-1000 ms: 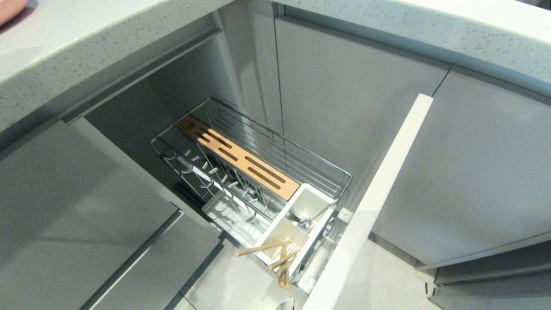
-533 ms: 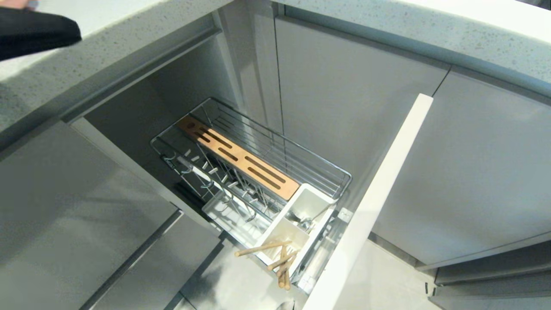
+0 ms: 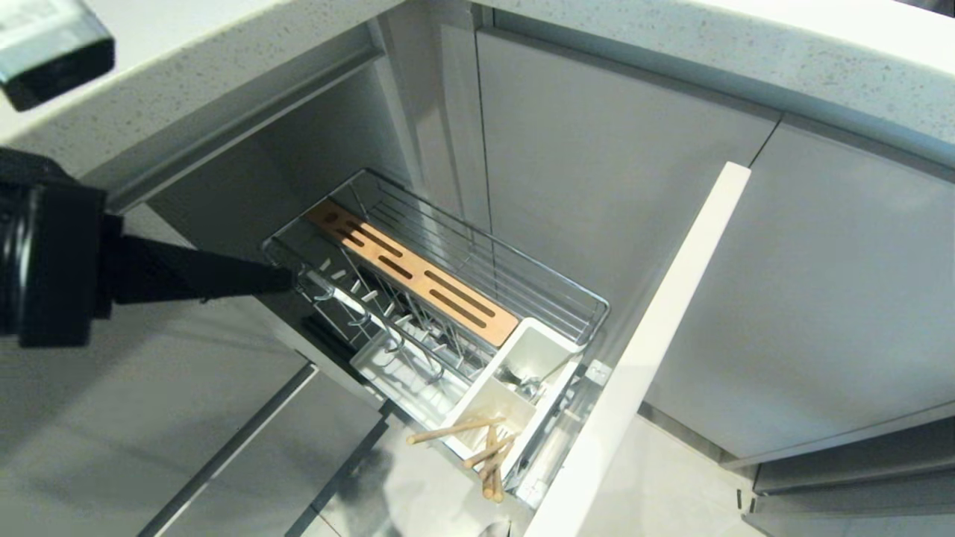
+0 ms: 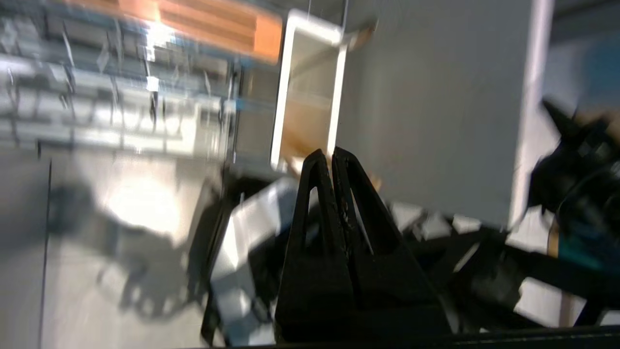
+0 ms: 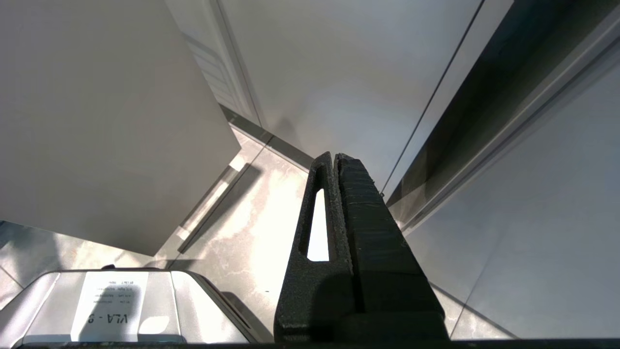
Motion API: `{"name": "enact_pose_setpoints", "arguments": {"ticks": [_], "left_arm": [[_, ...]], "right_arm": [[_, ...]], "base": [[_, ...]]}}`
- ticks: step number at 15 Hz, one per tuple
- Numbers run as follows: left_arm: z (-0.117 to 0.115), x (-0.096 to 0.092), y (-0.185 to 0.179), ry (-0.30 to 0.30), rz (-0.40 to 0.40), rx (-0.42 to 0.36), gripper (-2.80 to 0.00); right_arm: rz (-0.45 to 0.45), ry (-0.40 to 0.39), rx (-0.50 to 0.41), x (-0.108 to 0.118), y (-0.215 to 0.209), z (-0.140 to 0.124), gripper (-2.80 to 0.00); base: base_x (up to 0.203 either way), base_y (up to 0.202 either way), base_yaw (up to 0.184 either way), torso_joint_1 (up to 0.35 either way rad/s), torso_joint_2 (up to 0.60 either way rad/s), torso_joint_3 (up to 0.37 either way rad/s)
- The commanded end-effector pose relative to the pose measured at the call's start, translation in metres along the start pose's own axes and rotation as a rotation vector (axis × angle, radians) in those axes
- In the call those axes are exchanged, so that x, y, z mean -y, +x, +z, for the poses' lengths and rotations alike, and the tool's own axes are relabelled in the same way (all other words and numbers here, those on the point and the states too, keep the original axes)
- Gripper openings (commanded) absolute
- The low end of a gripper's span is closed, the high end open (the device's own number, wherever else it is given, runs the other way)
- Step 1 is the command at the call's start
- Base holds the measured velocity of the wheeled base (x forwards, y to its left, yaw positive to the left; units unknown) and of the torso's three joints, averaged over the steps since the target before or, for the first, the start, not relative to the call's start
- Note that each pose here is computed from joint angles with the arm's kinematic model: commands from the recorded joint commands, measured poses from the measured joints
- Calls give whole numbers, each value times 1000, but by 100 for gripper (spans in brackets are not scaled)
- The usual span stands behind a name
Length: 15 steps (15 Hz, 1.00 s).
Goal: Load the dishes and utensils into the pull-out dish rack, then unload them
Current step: Take the chopsticks out of the cupboard
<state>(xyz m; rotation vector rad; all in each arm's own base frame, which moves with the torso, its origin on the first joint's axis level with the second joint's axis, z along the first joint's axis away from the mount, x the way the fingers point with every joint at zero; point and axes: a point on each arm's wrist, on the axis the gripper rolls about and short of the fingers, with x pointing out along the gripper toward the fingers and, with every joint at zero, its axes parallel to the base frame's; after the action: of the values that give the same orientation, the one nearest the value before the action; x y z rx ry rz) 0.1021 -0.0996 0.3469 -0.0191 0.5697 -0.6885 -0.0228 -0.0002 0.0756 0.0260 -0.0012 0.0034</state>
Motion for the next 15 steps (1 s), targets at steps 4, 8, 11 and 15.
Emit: {"name": "enact_pose_setpoints", "arguments": {"ticks": [4, 8, 11, 15], "left_arm": [[-5, 4, 46, 13, 43, -259, 0], [-15, 8, 71, 37, 69, -451, 0], [-22, 8, 96, 45, 121, -635, 0], [-33, 9, 130, 57, 163, -833, 0]], "right_arm": [[0, 0, -1, 0, 0, 0, -280], [0, 0, 0, 0, 0, 0, -280], [1, 0, -1, 0, 0, 0, -280], [0, 0, -1, 0, 0, 0, -280]], "base": [[0, 0, 0, 0, 0, 0], [0, 0, 0, 0, 0, 0], [0, 0, 0, 0, 0, 0], [0, 0, 0, 0, 0, 0]]}}
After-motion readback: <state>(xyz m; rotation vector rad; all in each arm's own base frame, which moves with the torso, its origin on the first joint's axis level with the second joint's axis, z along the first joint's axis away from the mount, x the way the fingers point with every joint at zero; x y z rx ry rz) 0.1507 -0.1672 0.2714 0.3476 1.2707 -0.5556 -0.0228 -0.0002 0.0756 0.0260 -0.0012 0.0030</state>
